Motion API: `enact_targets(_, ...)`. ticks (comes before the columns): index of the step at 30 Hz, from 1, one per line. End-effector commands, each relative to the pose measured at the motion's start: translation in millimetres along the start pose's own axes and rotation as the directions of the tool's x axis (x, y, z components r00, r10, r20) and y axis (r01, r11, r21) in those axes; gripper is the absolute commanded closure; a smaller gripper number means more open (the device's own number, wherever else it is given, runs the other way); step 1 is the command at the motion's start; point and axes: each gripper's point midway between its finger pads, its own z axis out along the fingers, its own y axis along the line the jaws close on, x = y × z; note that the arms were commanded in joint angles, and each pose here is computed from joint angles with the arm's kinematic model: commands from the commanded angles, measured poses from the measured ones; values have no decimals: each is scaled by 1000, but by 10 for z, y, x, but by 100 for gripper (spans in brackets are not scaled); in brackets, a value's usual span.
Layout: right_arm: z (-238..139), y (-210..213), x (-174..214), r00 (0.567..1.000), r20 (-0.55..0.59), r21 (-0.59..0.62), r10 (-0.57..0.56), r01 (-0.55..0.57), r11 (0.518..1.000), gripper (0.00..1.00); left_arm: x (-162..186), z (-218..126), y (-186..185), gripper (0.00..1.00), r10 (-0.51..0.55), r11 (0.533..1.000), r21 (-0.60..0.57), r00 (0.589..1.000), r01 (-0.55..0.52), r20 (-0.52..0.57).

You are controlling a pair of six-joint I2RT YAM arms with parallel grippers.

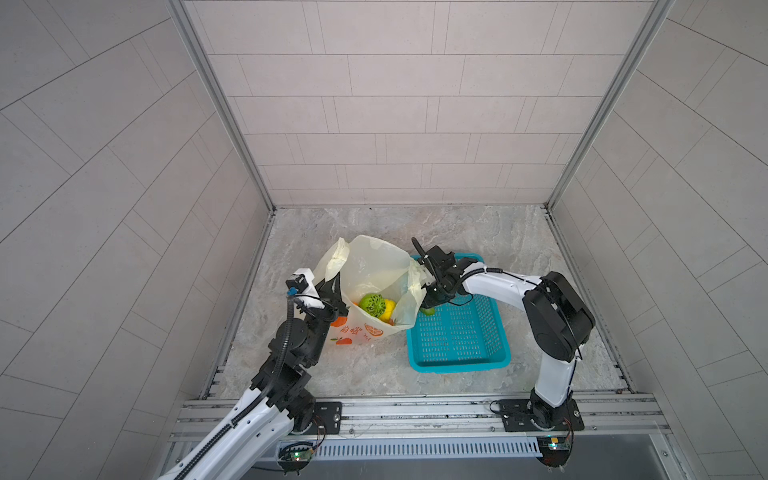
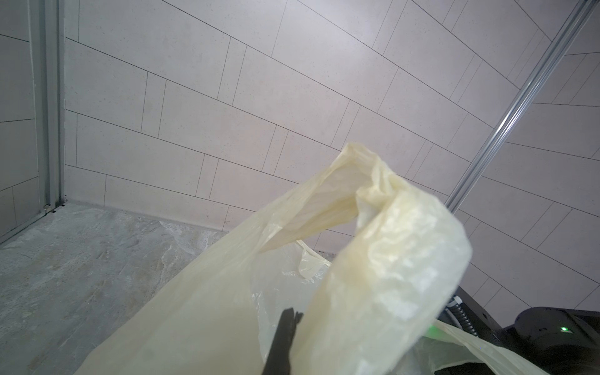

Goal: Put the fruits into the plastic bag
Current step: 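Lower the right gripper onto the yellow-green papaya and grasp it, then carry the papaya into the bag and open the right gripper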

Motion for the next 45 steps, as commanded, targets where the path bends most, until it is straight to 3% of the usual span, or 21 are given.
enact_targets(1, -232, -91, -62, 998, 56, 27, 29, -31, 999, 66, 0, -3, -5, 100, 1, 1000, 1, 1000, -1, 2)
enact_targets(6, -801, -182, -287, 975, 208, 23, 74, -81, 996, 68, 5, 7, -17, 100, 0, 1000, 5, 1000, 0, 0)
enact_targets(12, -1534, -208, -599, 913, 401, -9, 77, -80, 997, 69, 8, 19, -32, 100, -3, 1000, 11, 1000, 3, -2)
enact_targets(18, -2416, 251, -1038, 776, 631, -103, 6, 76, 992, 69, 13, 22, -40, 100, -3, 1000, 15, 1000, 3, -4)
enact_targets(21, -2630, 696, -1133, 750, 660, -159, -55, 211, 964, 68, 12, 23, -37, 100, -2, 1000, 13, 1000, 2, -3)
enact_targets(24, -2539, 1154, -1115, 763, 635, -218, -120, 326, 920, 66, 11, 28, -37, 100, -2, 1000, 13, 1000, 2, -2)
enact_targets(28, -2152, 1677, -946, 786, 557, -228, -268, 455, 861, 65, 7, 21, -45, 100, -1, 1000, 17, 1000, 1, -3)
enact_targets(34, -1345, 1962, -814, 883, 372, -346, -286, 418, 840, 63, 4, 7, -28, 100, -4, 1000, 12, 1000, 4, 0)
enact_targets(39, -955, 2088, -734, 909, 261, -404, -323, 407, 819, 61, 4, 0, -19, 100, -5, 1000, 9, 1000, 5, 0)
enact_targets(41, -871, 2117, -679, 912, 225, -405, -342, 407, 819, 57, -1, -1, -21, 100, -6, 1000, 9, 1000, 6, 1)
enact_targets(45, -921, 2215, -575, 891, 237, -427, -388, 454, 782, 36, 8, -1, -18, 100, -3, 1000, 8, 1000, 3, -1)
